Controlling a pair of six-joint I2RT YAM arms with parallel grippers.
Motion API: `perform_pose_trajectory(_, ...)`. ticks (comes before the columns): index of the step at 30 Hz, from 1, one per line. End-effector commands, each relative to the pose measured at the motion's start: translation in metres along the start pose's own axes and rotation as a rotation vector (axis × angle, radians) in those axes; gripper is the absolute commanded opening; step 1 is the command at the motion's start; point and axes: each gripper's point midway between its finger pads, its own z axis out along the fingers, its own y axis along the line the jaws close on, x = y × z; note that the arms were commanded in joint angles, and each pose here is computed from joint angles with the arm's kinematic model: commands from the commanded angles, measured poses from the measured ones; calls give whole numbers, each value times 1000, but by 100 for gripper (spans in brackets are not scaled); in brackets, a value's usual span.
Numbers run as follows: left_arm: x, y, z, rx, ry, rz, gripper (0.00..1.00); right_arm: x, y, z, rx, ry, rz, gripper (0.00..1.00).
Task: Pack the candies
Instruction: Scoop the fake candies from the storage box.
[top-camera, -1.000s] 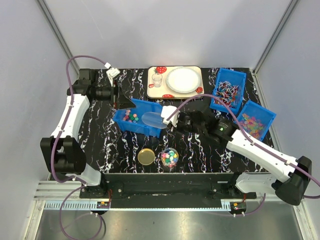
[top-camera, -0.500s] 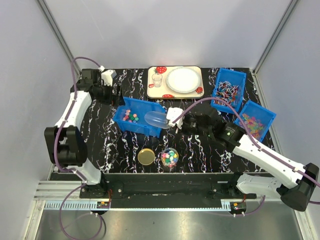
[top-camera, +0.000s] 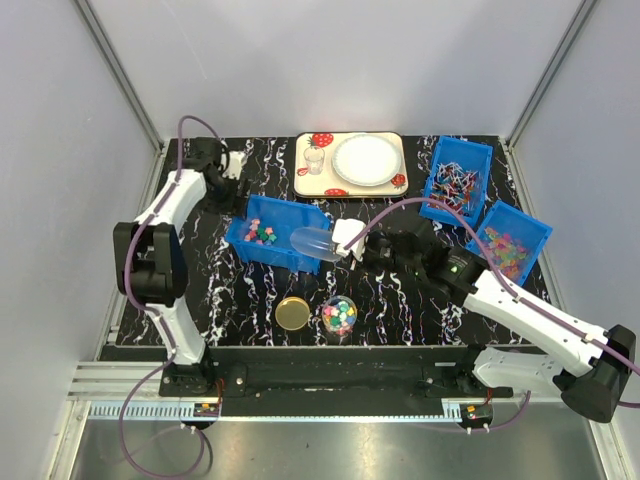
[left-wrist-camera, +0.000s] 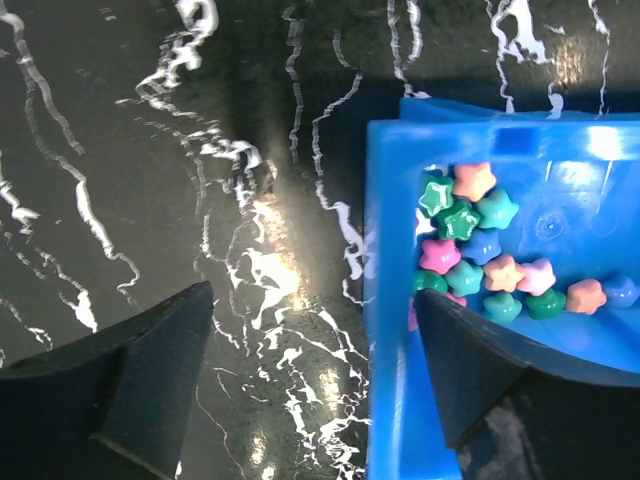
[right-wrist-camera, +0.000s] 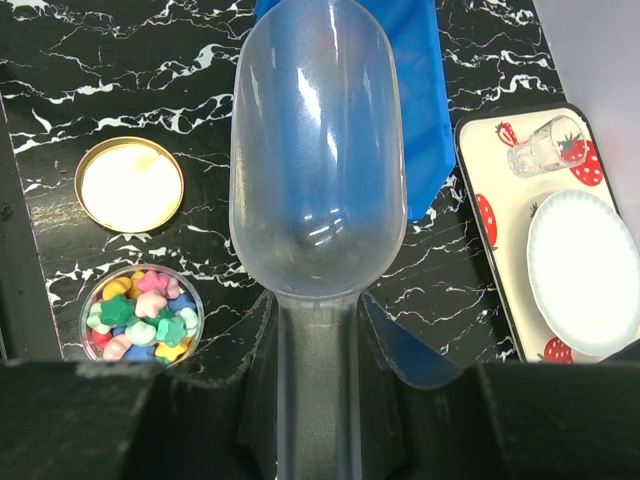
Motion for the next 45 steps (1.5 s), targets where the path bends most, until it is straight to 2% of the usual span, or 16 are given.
perform_pose_trajectory(1,-2,1,4,-38,52,35,76,-17,-8,-4,30,-75,-14,0)
perform_pose_trajectory(6,11,-9,10,28,145,29,59,-16,-6,-3,20,-75,-16,0)
perform_pose_trajectory(7,13,-9,13,30,158,28,53,-15,-5,-3,17,-76,-16,0)
perform_pose_trajectory(10,20,-9,17,33,187,26,47,-16,-4,-3,10,-77,-15,0)
perform_pose_trajectory(23,45,-16,31,81,299,5,42,-13,-1,0,0,-74,-17,0)
perform_pose_trajectory(28,56,-18,40,91,336,-4,37,-13,-1,-1,-2,-77,-19,0)
perform_pose_trajectory(33,55,-20,37,97,321,-19,33,-11,0,0,-4,-73,-18,0)
perform_pose_trajectory(36,53,-21,34,95,309,-22,22,-12,0,1,-4,-75,-22,0)
perform_pose_trajectory(37,52,-20,34,91,308,-21,13,-12,0,1,-5,-74,-21,0)
perform_pose_trajectory(40,51,-21,33,91,299,-29,0,-11,0,0,-3,-73,-20,0)
perform_pose_trajectory(45,36,-34,23,163,221,-14,0,-11,0,2,-6,-67,-18,0)
